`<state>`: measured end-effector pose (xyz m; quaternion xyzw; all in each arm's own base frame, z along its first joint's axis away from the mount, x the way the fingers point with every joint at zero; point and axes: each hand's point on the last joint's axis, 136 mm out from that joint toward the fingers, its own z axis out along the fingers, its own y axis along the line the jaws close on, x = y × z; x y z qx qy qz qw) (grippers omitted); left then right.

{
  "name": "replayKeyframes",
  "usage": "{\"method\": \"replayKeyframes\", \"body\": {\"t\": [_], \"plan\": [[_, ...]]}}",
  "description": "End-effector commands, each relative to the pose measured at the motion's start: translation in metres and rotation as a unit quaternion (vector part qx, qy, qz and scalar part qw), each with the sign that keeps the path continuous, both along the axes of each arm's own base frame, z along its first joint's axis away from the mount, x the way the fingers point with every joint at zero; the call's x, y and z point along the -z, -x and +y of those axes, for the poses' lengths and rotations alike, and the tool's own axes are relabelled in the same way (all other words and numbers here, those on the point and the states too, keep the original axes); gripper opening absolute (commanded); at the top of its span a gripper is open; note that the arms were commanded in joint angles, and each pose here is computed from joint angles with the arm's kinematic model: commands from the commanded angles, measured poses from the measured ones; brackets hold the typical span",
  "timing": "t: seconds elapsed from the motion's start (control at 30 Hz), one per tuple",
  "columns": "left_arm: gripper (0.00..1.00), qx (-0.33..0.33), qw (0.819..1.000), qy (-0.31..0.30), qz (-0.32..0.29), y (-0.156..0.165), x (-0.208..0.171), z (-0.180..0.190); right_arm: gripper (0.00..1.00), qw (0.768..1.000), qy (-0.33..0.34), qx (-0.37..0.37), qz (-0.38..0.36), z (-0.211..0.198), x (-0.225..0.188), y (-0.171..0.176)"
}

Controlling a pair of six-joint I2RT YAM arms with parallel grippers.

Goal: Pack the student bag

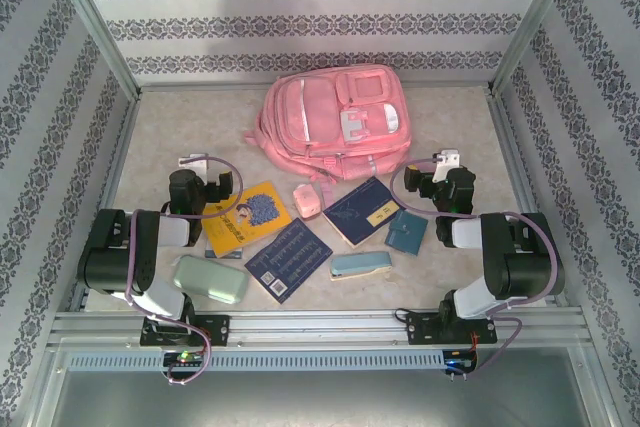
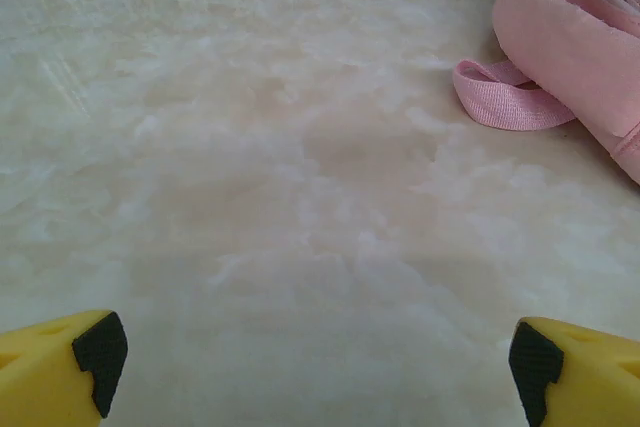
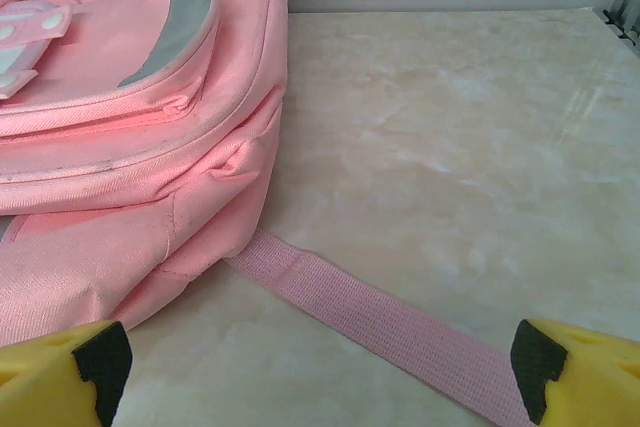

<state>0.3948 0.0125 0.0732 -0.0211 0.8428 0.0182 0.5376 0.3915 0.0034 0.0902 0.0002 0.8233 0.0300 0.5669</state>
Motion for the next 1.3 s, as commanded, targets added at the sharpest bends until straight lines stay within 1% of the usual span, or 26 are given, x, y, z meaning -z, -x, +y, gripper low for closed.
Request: {"method": "replayKeyframes", "body": {"t": [0.0,0.9,0.97,1.03,1.13,1.2,1.27], "plan": [[0.99,0.001,1.000,-0.004,-0.016,-0.004,-0.010,-0.002,0.98,1.000,-0.004,-0.011,-0.027,0.006,-0.016,-0.006],[0.99,0.001,1.000,-0.003,-0.016,-0.004,-0.010,-0.002,0.98,1.000,-0.003,-0.011,-0.028,0.005,-0.016,-0.006],[0.99,0.008,1.000,-0.004,-0.018,-0.004,-0.011,-0.004,0.98,1.000,-0.004,-0.011,-0.029,0.006,-0.016,-0.006],[0.99,0.018,1.000,-0.003,-0.015,-0.004,-0.019,-0.007,0.98,0.999,-0.004,-0.013,-0.032,0.007,-0.027,-0.010],[0.99,0.019,1.000,-0.002,-0.004,-0.003,-0.039,-0.008,0.98,0.999,0.022,-0.029,0.012,0.018,-0.043,-0.010],[0.99,0.027,1.000,-0.008,-0.008,0.000,-0.056,-0.014,0.98,0.999,0.033,-0.024,-0.019,0.023,-0.071,-0.007],[0.99,0.031,0.999,-0.005,-0.022,0.000,-0.077,-0.023,0.98,0.996,0.024,-0.011,-0.086,0.028,-0.113,-0.008]]}}
